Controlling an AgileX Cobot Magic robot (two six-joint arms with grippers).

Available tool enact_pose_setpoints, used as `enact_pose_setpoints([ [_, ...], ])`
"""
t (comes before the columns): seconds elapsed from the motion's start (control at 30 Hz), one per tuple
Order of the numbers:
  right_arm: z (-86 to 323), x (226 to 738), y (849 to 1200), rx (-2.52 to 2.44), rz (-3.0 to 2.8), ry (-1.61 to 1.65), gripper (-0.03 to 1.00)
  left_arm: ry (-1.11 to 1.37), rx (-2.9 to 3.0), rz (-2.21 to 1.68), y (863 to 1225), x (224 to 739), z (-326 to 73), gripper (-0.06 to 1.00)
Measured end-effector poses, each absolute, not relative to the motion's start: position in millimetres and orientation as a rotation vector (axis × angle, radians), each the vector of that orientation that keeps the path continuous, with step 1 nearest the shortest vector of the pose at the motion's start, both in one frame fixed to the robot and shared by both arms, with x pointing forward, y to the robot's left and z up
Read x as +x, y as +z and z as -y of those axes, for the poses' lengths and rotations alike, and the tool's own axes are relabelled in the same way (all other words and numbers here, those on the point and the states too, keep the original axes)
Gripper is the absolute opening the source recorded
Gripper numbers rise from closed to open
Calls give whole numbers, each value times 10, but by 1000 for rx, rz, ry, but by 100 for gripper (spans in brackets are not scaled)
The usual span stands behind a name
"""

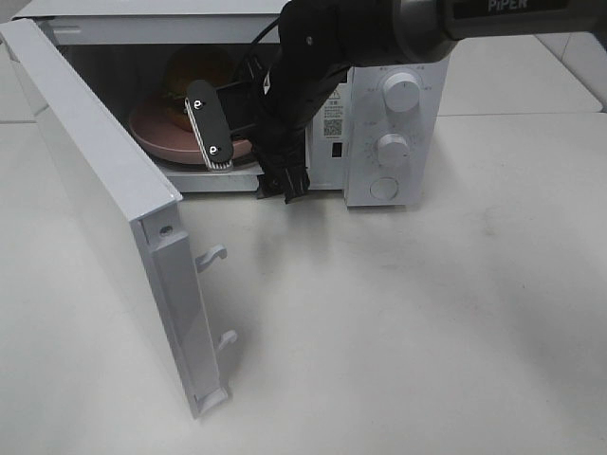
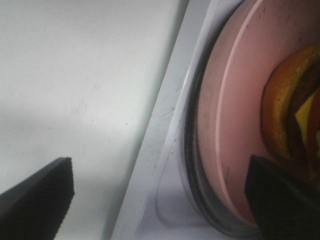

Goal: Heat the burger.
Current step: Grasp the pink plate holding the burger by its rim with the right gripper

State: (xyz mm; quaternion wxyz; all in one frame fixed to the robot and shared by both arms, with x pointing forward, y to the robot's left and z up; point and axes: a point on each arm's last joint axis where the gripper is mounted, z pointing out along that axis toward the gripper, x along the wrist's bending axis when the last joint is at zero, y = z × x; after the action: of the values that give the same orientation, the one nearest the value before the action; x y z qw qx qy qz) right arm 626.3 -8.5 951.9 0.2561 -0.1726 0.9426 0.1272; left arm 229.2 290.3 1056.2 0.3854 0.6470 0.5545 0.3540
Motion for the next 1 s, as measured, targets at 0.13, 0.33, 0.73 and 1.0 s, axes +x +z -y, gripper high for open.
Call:
enact_pose_setpoints([
  [0.13,45,6317,9501,-452,-2553,355,88,902,1648,-1412,10562,2292,-2903,99],
  [0.33,-39,6437,9481,-419,-2552,359,87,902,1648,-1412,10562,2292,-2903,99],
  [0.73,-177,6636,9502,-373,-2522,378,86,902,1648,-1412,10562,2292,-2903,99],
  [1.0,-215,6692,9398,-363,-2536,371,83,902,1648,-1412,10562,2292,-2903,99],
])
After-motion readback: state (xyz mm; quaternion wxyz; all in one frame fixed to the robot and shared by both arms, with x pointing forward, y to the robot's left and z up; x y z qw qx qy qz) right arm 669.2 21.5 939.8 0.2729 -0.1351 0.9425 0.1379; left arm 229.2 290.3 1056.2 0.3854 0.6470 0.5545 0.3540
